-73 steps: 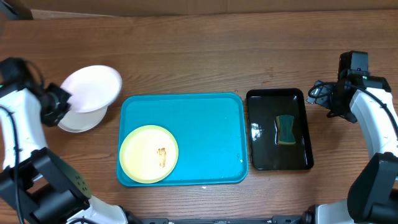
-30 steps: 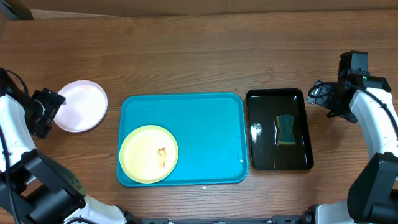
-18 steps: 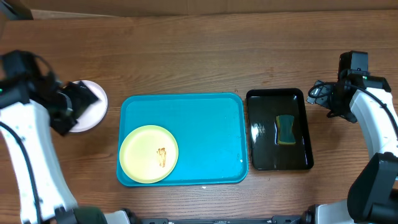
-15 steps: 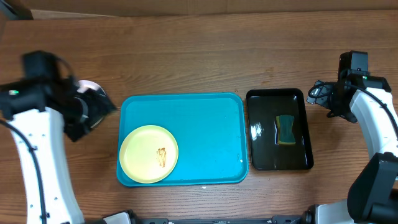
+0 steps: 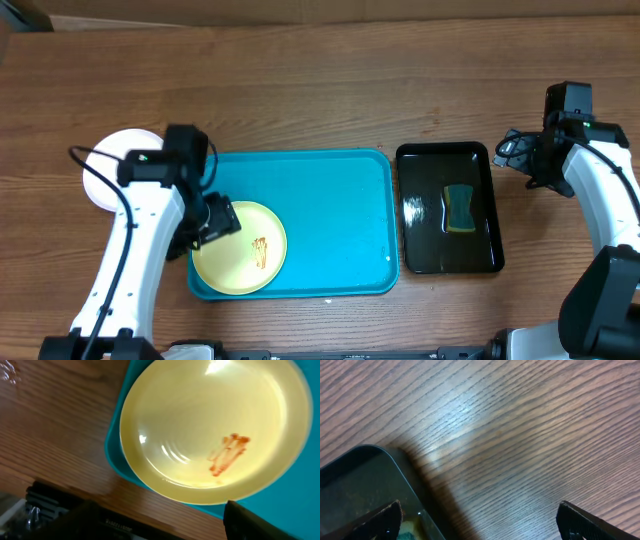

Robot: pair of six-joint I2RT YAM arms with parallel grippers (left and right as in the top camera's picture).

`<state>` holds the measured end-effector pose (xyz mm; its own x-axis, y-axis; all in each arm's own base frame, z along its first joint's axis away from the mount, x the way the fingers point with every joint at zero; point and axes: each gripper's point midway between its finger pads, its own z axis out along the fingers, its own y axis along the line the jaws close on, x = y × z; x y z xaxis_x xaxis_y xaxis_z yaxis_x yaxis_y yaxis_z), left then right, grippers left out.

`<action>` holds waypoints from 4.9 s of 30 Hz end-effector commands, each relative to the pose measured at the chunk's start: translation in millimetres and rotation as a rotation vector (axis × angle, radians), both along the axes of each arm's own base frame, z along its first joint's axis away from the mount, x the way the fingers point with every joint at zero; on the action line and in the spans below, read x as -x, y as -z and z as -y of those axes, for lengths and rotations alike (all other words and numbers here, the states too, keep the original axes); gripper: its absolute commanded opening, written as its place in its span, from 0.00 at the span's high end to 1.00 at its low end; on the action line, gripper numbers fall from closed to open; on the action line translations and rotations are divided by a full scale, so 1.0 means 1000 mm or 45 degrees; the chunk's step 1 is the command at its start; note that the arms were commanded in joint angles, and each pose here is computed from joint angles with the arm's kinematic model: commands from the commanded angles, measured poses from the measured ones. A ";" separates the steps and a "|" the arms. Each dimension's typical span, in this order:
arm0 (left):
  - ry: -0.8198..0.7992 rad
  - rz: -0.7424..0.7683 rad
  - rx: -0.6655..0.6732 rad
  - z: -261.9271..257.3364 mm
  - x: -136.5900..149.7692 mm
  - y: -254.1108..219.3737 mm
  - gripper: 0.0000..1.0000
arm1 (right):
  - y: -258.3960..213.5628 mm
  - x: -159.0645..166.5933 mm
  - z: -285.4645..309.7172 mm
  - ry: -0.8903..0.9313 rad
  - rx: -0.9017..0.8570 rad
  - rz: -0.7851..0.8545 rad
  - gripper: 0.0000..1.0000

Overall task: Clean dirty plates on tray and stack at the side
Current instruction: 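Release the plate and move left gripper to the yellow plate rim, then grasp the yellow plate rim with left gripper and slide it to tray center, then move right gripper down to the sponge in the black tray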

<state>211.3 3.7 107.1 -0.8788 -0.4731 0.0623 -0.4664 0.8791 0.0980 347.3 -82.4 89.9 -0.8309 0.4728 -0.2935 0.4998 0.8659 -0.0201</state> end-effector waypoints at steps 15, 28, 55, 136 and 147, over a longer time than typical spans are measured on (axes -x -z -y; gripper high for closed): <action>-0.254 0.106 -0.060 -0.047 -0.003 0.059 0.52 | -0.018 -0.007 0.004 0.009 0.024 0.069 0.00; -0.224 0.088 -0.010 -0.037 0.015 0.095 0.60 | -0.018 -0.007 0.004 0.009 0.024 0.069 0.00; 0.196 0.438 0.606 0.088 -0.041 0.090 0.65 | -0.018 -0.007 0.004 0.009 0.024 0.069 0.00; 0.525 0.295 0.257 0.091 -0.098 0.106 0.91 | 0.003 0.050 -0.101 -0.250 -0.280 -0.257 0.08; 0.527 0.291 0.219 0.086 -0.099 0.107 0.90 | 0.042 0.065 -0.102 -0.272 -0.002 -0.286 0.16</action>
<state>315.8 -85.3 6.7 -0.9872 -0.1053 -0.1197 -0.0859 0.9838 -0.1572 285.6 31.6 50.2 -0.9634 0.2640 -0.0473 0.2663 0.9625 -0.0524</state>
